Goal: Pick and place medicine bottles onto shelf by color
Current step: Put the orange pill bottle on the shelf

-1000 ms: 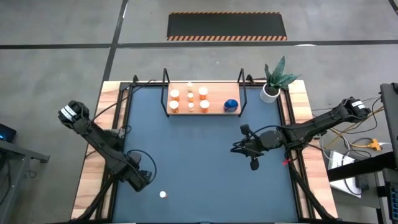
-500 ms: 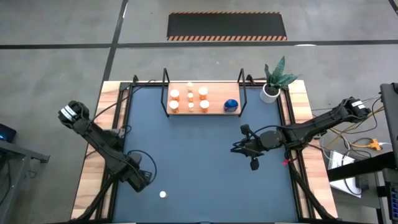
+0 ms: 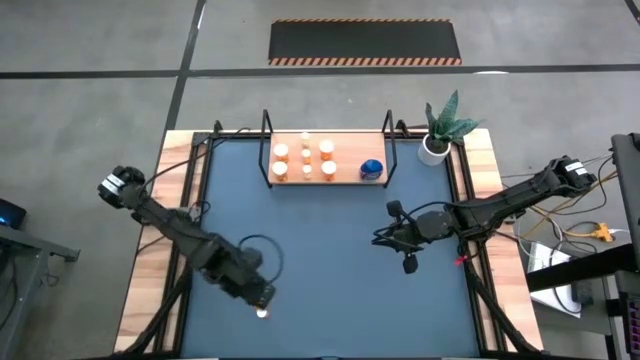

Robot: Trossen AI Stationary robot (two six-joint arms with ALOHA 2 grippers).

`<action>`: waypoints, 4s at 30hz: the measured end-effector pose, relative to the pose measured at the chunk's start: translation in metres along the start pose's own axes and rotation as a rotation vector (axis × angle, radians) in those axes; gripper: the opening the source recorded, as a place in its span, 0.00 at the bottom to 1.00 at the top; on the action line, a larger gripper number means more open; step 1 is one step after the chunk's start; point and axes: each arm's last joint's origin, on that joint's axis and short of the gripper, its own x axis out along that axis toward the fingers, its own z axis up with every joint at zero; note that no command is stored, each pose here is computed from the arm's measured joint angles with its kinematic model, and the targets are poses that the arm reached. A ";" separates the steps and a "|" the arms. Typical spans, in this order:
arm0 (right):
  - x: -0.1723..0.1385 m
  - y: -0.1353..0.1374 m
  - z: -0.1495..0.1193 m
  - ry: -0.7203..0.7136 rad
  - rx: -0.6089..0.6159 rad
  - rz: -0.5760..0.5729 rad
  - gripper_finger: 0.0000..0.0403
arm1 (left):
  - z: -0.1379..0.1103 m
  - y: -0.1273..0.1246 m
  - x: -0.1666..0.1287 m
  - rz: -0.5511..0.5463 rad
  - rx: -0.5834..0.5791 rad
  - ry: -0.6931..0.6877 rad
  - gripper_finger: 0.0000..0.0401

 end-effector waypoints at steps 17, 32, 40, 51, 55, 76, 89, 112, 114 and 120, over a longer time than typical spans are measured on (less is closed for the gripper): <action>-0.012 -0.002 0.000 0.008 0.014 0.003 0.02 | 0.120 -0.098 -0.076 0.061 0.671 -0.235 0.48; -0.013 -0.002 -0.001 0.006 0.017 0.003 0.02 | 0.259 -0.041 -0.146 0.505 0.824 -0.489 0.48; -0.013 -0.002 -0.001 0.006 0.015 0.002 0.02 | 0.331 0.024 -0.170 0.614 0.614 -0.507 0.48; -0.013 -0.002 -0.001 0.006 -0.001 0.002 0.02 | 0.399 0.065 -0.150 0.656 0.540 -0.460 0.48; -0.013 -0.002 -0.001 0.006 -0.009 0.002 0.02 | 0.407 0.068 -0.136 0.674 0.554 -0.387 0.48; -0.013 -0.002 -0.001 0.006 -0.013 0.002 0.02 | 0.418 0.077 -0.112 0.639 0.552 -0.277 0.48; -0.013 -0.002 -0.001 0.006 -0.009 0.002 0.02 | 0.419 0.085 -0.095 0.649 0.547 -0.222 0.48; -0.013 -0.002 -0.001 0.007 -0.001 0.002 0.02 | 0.414 0.082 -0.104 0.647 0.561 -0.258 0.60; -0.013 -0.002 -0.001 0.007 -0.001 0.002 0.02 | 0.407 0.079 -0.112 0.647 0.579 -0.265 0.60; -0.013 -0.002 -0.001 0.007 -0.001 0.001 0.02 | 0.390 0.067 -0.134 0.634 0.640 -0.354 0.59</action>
